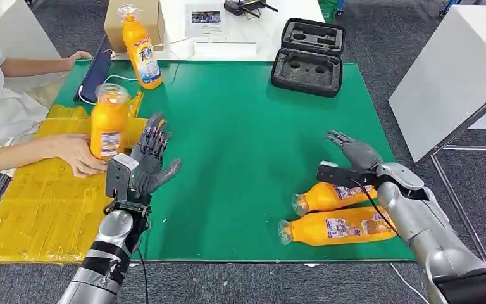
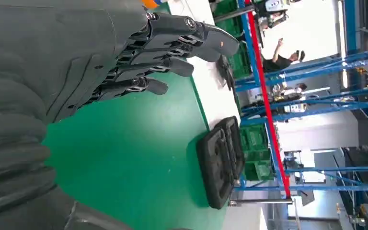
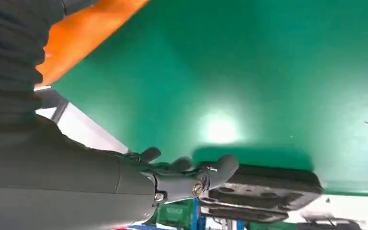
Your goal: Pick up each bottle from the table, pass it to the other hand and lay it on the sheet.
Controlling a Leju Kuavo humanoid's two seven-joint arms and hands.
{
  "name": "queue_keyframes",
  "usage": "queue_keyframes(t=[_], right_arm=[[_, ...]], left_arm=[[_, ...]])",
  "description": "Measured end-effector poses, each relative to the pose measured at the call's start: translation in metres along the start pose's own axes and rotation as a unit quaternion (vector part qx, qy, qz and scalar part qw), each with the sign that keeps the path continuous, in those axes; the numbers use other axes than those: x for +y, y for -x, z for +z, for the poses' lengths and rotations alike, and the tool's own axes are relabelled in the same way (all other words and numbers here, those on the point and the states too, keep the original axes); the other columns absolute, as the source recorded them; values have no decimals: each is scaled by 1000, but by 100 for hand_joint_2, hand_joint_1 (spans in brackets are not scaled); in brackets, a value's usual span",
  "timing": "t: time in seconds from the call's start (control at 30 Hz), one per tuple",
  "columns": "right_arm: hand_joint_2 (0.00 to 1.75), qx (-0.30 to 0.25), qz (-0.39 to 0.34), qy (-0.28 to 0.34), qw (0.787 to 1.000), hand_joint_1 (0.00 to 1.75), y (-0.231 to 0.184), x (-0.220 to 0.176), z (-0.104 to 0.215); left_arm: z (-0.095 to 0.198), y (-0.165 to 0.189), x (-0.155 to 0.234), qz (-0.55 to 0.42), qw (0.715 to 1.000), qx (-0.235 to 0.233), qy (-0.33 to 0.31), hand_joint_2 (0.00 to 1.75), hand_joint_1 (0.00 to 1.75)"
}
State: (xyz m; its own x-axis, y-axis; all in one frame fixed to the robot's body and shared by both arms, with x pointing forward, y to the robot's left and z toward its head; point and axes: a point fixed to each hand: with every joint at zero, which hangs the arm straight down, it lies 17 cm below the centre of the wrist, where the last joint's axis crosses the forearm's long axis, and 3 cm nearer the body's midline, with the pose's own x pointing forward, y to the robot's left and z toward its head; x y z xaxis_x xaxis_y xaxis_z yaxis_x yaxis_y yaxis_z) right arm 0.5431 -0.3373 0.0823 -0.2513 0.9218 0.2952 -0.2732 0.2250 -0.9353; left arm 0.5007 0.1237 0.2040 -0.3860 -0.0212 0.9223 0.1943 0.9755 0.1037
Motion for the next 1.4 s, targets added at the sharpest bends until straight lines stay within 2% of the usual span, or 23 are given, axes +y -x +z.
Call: queue_keyframes(t=[0.53, 0.8, 1.13, 1.4], right_arm=[[175, -52, 17, 50, 997, 0, -56, -1, 9], [175, -81, 9, 45, 996, 0, -77, 5, 18], [175, -90, 1, 14, 996, 0, -70, 22, 39], [175, -92, 0, 3, 996, 0, -57, 17, 50]], left_arm=[[3, 14, 17, -10, 999, 17, -25, 175, 0], [6, 23, 28, -10, 999, 29, -39, 175, 0], [9, 32, 43, -9, 998, 38, -58, 175, 0], [11, 38, 49, -8, 997, 44, -66, 175, 0]])
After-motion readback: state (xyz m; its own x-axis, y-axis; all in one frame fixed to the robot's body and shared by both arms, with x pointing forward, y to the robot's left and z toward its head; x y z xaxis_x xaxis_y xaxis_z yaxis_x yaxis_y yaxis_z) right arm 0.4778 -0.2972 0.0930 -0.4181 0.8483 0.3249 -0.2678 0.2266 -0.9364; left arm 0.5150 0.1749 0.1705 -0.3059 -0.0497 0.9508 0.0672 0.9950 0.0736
